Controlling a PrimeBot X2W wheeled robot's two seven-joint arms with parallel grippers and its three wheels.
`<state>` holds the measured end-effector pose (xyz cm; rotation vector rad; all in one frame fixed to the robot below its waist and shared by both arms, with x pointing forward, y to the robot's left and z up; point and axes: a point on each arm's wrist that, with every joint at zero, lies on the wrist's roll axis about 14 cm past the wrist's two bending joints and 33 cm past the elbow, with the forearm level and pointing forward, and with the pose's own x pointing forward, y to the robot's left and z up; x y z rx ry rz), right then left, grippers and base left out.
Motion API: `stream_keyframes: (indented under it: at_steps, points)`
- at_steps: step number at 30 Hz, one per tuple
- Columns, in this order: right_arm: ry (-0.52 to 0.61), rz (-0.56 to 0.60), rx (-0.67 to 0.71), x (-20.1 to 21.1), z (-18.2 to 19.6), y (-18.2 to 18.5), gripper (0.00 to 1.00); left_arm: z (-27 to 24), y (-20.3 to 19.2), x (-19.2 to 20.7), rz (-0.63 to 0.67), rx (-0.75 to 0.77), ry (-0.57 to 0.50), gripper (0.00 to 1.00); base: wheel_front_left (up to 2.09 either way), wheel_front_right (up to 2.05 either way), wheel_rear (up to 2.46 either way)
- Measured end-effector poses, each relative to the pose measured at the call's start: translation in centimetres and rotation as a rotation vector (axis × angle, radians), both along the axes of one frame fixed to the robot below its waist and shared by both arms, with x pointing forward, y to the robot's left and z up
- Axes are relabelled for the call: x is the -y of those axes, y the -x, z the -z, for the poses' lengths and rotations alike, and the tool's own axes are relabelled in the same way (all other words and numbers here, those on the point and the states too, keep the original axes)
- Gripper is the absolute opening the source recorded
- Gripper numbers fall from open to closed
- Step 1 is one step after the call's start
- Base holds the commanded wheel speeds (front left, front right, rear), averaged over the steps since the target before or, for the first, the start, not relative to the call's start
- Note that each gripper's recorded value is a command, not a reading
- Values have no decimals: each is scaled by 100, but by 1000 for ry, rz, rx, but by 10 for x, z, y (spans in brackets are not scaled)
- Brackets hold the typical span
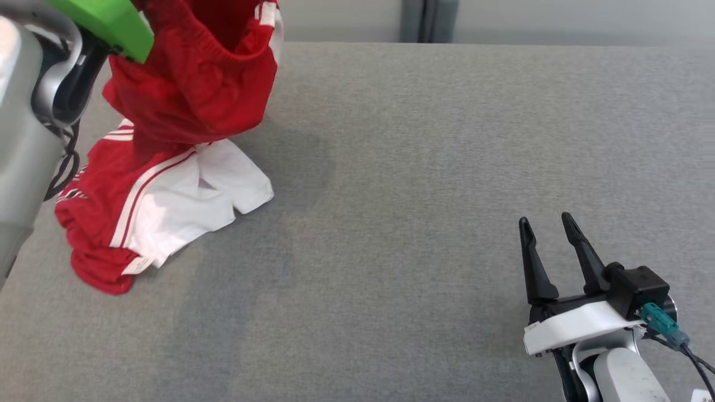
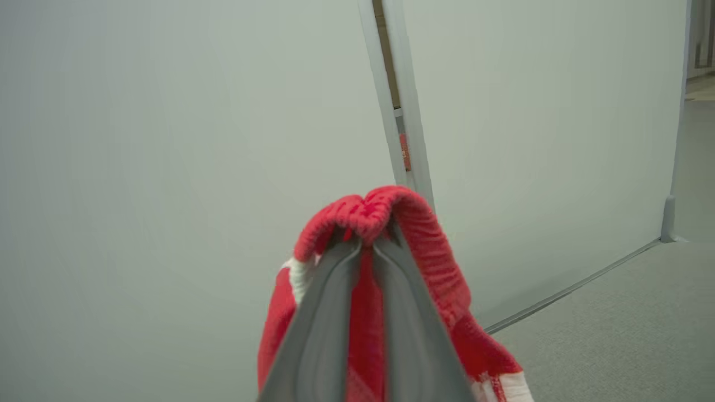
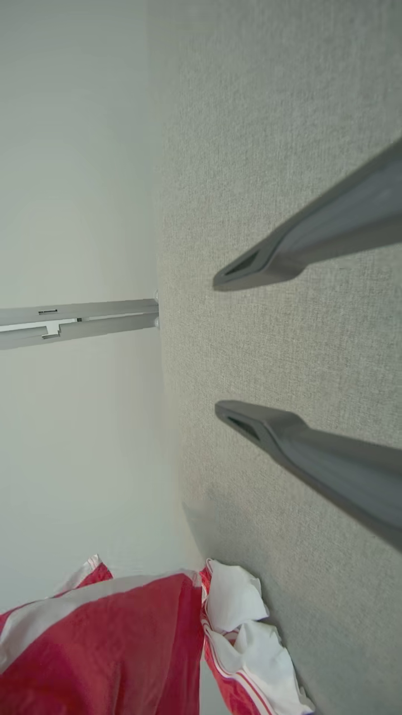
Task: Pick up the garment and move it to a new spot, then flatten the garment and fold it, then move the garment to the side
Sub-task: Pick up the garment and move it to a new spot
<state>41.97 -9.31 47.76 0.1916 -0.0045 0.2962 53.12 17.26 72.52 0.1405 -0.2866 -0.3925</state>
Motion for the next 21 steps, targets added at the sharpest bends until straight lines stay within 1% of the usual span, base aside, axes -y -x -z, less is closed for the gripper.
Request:
stream_keyframes:
  at_steps: [3, 5, 9, 13, 17, 21]
  points:
    - [-25, 60, 5, 20, -6, 9, 100, -17, 2, 43, 107, 30, 20, 0, 0, 0, 0]
    - [-34, 107, 8, 36, -9, 17, 100, -23, 5, 81, 200, 40, 41, 0, 0, 0, 0]
    - [-33, 194, 14, 66, -14, 34, 100, -29, 19, 150, 375, 45, 75, 0, 0, 0, 0]
    - [-32, 281, 30, 95, -20, 48, 100, -28, 36, 206, 510, 45, 76, 0, 0, 0, 0]
    - [-37, 335, 44, 111, -26, 60, 100, -13, 44, 238, 582, 8, 89, 0, 0, 0, 0]
    - [-42, 375, 52, 123, -29, 67, 100, 46, 46, 255, 605, -147, 153, 0, 0, 0, 0]
